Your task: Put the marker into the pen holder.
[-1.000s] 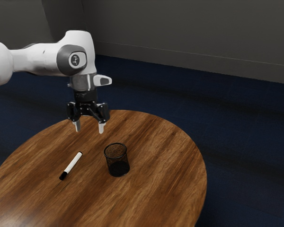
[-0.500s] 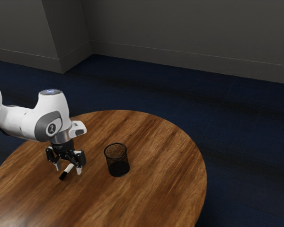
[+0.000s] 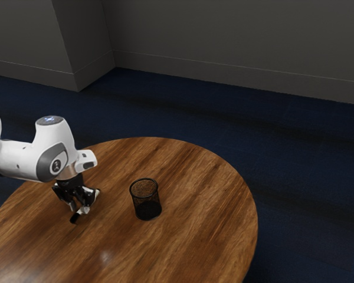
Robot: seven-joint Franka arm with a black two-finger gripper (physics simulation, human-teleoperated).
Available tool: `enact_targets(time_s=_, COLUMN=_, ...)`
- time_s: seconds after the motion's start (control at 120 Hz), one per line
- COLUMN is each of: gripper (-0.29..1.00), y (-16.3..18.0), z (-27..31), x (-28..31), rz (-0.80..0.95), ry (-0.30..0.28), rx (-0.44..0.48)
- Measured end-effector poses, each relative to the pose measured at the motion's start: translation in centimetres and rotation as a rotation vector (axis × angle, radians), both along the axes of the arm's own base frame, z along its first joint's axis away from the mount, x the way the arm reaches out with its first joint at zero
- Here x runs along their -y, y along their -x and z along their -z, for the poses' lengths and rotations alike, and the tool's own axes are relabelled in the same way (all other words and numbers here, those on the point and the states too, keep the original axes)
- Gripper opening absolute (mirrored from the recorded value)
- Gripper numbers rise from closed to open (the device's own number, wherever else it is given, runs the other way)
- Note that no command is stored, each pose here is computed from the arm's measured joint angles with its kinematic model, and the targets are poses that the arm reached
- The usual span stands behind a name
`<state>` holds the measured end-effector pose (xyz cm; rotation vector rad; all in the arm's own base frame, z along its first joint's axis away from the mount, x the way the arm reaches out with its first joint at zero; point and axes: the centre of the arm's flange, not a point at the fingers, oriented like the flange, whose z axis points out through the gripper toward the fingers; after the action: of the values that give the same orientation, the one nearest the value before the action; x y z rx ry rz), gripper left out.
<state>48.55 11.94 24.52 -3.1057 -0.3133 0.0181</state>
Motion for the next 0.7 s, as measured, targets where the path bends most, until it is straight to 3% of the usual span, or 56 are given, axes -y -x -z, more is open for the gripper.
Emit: enact_targets(time_s=0.7, gripper=-0.02, y=-0.02, z=-0.12, x=-0.25, rz=0.040, ry=0.000, rx=0.011)
